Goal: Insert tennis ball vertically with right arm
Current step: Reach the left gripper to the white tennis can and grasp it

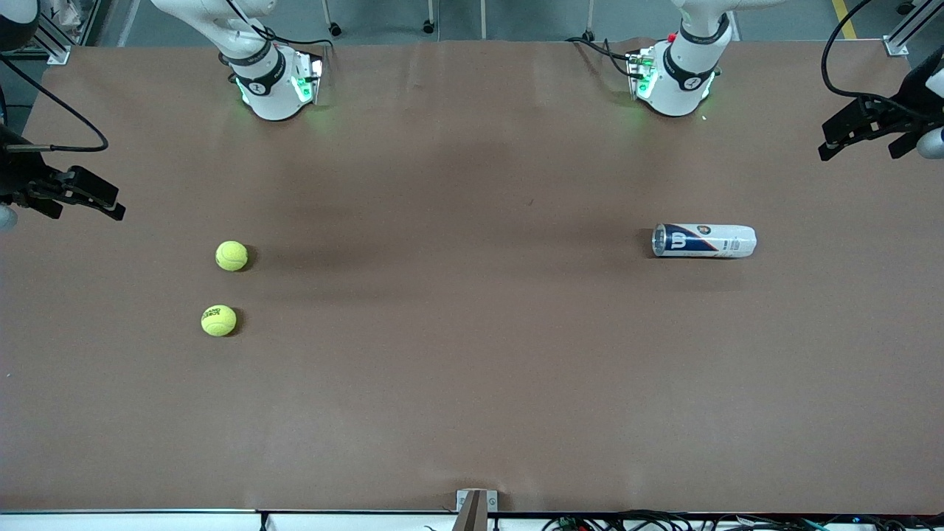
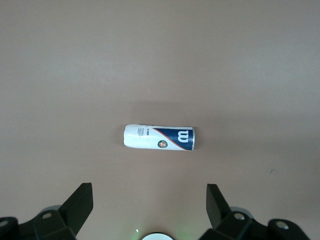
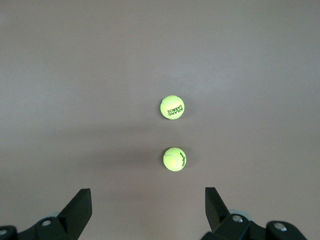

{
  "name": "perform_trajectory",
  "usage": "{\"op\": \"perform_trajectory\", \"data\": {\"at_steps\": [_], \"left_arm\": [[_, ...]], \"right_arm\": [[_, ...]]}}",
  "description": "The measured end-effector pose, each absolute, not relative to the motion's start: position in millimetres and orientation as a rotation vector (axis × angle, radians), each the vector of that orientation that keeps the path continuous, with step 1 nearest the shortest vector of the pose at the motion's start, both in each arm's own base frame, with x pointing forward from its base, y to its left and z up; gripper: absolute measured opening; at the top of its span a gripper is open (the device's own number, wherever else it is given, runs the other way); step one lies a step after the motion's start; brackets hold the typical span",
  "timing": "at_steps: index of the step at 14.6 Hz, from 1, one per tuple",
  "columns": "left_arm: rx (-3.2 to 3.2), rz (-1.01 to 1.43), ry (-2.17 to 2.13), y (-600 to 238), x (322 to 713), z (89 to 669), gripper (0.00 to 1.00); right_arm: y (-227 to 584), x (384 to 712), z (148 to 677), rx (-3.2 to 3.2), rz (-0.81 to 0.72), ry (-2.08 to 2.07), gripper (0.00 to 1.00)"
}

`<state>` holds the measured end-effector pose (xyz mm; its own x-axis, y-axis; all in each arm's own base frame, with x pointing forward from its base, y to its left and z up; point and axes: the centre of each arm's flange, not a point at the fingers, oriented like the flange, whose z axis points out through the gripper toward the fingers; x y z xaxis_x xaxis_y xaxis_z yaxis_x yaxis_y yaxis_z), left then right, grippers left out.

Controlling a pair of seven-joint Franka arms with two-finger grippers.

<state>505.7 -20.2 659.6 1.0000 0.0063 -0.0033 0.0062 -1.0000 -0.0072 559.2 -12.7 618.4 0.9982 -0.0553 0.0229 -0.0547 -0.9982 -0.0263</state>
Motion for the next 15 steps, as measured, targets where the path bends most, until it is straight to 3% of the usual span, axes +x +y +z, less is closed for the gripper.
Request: {"op": "perform_trajectory", "data": {"at_steps": [7, 11, 15], "left_arm": [[-3.135, 0.026, -0.010, -20.9, 509.2, 653.1, 1.00], [-3.130, 0.134, -0.071, -16.7, 521.3, 615.3, 1.00], [-3.093, 0.155, -0.403, -10.7, 529.1, 563.5, 1.00]], "right_arm": [[-12.8, 559.2, 618.4, -3.115, -0.037, 0.083, 1.00], [-12.9, 559.3, 618.3, -3.115, -0.037, 0.083, 1.00], [-16.3, 560.8, 614.4, -3.114, -0.026, 0.092, 1.00]]}}
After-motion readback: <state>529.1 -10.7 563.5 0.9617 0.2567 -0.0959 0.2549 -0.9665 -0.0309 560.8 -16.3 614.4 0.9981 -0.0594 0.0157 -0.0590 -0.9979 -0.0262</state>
